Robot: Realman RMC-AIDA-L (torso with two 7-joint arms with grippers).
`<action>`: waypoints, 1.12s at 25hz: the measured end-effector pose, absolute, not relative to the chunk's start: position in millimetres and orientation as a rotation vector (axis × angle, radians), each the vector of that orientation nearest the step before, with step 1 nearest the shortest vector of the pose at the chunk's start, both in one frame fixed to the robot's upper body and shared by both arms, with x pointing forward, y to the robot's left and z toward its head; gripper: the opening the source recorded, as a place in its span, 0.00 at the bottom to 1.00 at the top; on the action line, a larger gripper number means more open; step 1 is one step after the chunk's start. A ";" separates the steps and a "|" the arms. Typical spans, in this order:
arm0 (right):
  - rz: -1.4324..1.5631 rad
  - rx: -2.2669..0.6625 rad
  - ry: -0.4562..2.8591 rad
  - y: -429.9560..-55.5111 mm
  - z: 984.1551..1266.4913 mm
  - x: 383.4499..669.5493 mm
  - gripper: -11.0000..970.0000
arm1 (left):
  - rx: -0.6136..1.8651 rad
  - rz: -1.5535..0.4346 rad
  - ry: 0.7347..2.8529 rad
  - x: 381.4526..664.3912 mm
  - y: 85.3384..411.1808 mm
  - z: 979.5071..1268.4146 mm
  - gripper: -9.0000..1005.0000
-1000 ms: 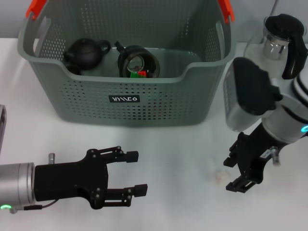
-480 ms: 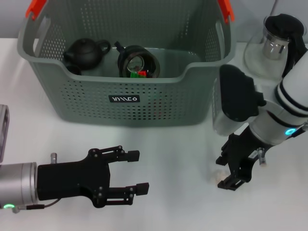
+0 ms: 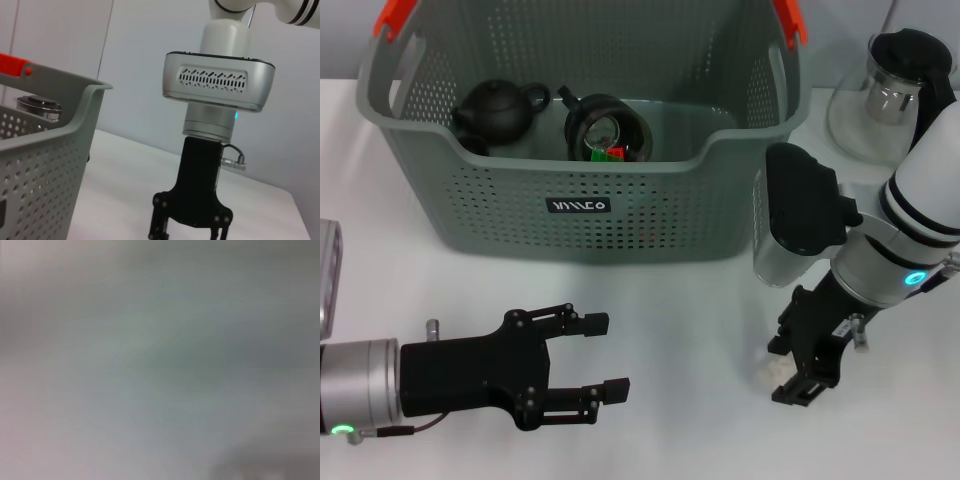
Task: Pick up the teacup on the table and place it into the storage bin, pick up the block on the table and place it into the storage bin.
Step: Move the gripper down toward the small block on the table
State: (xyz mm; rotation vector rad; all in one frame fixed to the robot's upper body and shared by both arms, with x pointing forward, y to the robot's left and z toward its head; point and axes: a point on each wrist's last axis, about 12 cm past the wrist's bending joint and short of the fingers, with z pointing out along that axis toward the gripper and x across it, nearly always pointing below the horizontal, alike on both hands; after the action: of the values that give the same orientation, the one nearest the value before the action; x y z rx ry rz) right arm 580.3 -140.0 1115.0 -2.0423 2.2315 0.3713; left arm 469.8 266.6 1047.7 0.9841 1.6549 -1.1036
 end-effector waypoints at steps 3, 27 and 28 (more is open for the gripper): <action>0.389 -2.047 2.263 -141.4 1116.2 578.0 0.59 | 0.982 -1.100 1.658 469.7 266.9 1047.3 0.79; 0.329 -2.081 2.221 -137.3 1114.7 577.6 0.55 | 0.978 -1.090 1.669 471.7 266.7 1046.6 0.79; 0.325 -2.086 2.216 -136.7 1113.9 577.4 0.55 | 0.978 -1.090 1.669 471.8 266.7 1046.6 0.79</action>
State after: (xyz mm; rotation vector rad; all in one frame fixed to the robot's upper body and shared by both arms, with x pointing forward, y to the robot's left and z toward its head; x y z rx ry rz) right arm 577.4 -136.7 1113.9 -2.0862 2.2157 0.3248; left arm 471.8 266.7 1046.6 0.9780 1.6687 -1.0903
